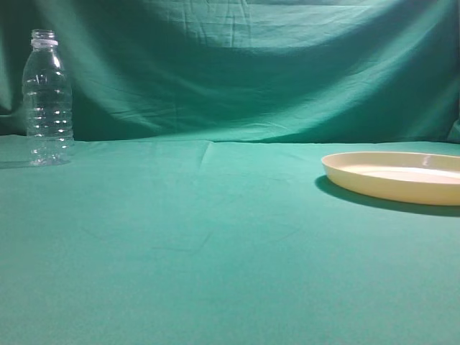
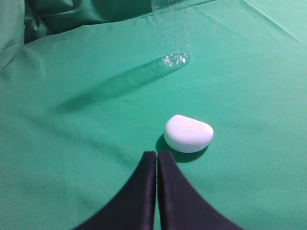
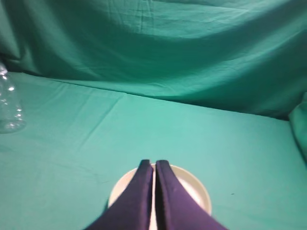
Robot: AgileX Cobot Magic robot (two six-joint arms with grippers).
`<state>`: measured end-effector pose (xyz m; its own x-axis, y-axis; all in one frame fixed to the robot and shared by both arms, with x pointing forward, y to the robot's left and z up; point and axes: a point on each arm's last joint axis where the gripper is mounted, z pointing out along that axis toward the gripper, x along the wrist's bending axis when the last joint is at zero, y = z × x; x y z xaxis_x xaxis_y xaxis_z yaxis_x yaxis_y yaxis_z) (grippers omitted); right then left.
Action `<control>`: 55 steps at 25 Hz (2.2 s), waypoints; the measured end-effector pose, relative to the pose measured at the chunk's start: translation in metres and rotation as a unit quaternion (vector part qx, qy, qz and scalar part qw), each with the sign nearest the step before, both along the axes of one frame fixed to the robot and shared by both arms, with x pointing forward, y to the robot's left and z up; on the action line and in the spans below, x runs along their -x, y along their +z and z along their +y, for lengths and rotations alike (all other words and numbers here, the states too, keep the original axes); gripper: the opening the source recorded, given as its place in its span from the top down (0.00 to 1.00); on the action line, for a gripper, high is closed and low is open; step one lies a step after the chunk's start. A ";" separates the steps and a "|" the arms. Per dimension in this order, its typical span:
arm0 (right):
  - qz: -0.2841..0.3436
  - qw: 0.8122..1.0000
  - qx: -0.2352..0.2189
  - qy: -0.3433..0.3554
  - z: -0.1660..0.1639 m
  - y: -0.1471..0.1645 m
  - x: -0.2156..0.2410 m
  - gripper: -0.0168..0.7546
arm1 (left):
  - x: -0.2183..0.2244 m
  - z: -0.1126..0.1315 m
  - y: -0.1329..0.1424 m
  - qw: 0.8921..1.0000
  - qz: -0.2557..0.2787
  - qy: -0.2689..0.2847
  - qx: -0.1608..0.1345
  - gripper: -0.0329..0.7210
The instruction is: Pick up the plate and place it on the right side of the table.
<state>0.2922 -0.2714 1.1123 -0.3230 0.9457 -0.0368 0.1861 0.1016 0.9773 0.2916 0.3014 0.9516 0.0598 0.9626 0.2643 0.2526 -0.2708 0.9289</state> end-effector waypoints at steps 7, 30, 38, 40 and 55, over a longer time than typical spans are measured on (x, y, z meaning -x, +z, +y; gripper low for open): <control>-0.032 0.998 0.035 -0.047 -0.009 -0.030 -0.006 0.98 | 0.000 0.000 0.000 1.000 0.000 0.000 0.000 0.96; -0.019 0.994 0.062 -0.086 -0.017 -0.157 -0.001 0.98 | 0.000 0.000 0.000 1.000 0.000 0.000 0.000 0.96; 0.045 0.992 0.020 -0.119 -0.021 -0.167 0.001 0.98 | 0.000 0.000 0.000 1.000 0.000 0.000 0.000 0.96; 0.046 0.991 0.023 -0.122 -0.022 -0.167 0.001 0.98 | 0.000 0.000 0.000 1.000 0.000 0.000 0.000 0.96; 0.053 0.991 0.023 -0.124 -0.022 -0.168 0.002 0.98 | 0.000 0.000 0.000 1.000 0.000 0.000 0.000 0.96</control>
